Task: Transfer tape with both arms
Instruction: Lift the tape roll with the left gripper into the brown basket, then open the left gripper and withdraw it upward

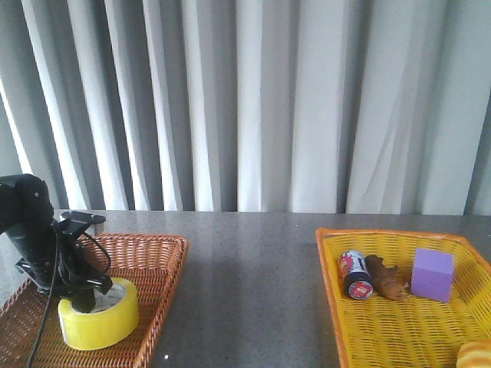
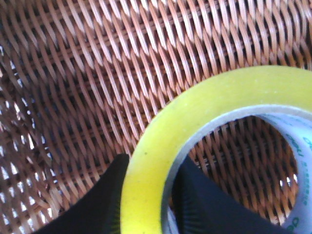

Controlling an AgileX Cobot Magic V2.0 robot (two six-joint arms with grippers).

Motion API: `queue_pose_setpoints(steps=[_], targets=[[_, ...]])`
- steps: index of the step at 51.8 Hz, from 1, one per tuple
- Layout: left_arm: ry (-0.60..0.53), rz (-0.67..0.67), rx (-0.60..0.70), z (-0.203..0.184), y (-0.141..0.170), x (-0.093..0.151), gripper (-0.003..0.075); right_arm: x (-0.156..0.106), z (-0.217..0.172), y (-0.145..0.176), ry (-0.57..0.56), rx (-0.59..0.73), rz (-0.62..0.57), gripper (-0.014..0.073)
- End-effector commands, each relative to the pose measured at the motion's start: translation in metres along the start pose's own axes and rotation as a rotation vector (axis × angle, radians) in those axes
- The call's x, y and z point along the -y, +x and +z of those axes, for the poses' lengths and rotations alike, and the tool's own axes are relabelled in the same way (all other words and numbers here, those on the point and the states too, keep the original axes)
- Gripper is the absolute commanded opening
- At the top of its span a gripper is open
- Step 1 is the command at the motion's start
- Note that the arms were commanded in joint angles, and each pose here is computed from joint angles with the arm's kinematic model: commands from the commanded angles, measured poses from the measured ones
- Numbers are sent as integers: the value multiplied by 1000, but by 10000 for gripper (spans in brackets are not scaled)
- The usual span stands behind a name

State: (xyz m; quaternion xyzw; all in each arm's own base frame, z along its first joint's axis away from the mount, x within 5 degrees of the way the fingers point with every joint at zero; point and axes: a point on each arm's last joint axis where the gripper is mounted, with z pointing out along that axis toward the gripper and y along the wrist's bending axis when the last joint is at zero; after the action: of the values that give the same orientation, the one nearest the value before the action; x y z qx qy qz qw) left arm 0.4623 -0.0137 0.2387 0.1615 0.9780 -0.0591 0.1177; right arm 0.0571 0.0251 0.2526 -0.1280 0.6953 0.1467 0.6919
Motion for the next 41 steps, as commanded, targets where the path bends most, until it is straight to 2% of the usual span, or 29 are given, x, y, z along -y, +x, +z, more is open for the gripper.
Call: queue_pose_setpoints(steps=[1,11,30,35,41], targets=[[5,-7,94,-40,-4,10,17,2,-1,-14,25,82,1,-5],[56,-41,111,-40,-5,14,76,2,-1,-14,25,81,1,-5],[76,-54,118,-40,-6,16,326,2,-1,-14,25,81,1,-5],[75,-54,118,-40,-6,16,361,2,-1,-14,25,81,1,-5],[72,-65,131,-47,-6,17,367,2,-1,-14,25,81,1,-5]])
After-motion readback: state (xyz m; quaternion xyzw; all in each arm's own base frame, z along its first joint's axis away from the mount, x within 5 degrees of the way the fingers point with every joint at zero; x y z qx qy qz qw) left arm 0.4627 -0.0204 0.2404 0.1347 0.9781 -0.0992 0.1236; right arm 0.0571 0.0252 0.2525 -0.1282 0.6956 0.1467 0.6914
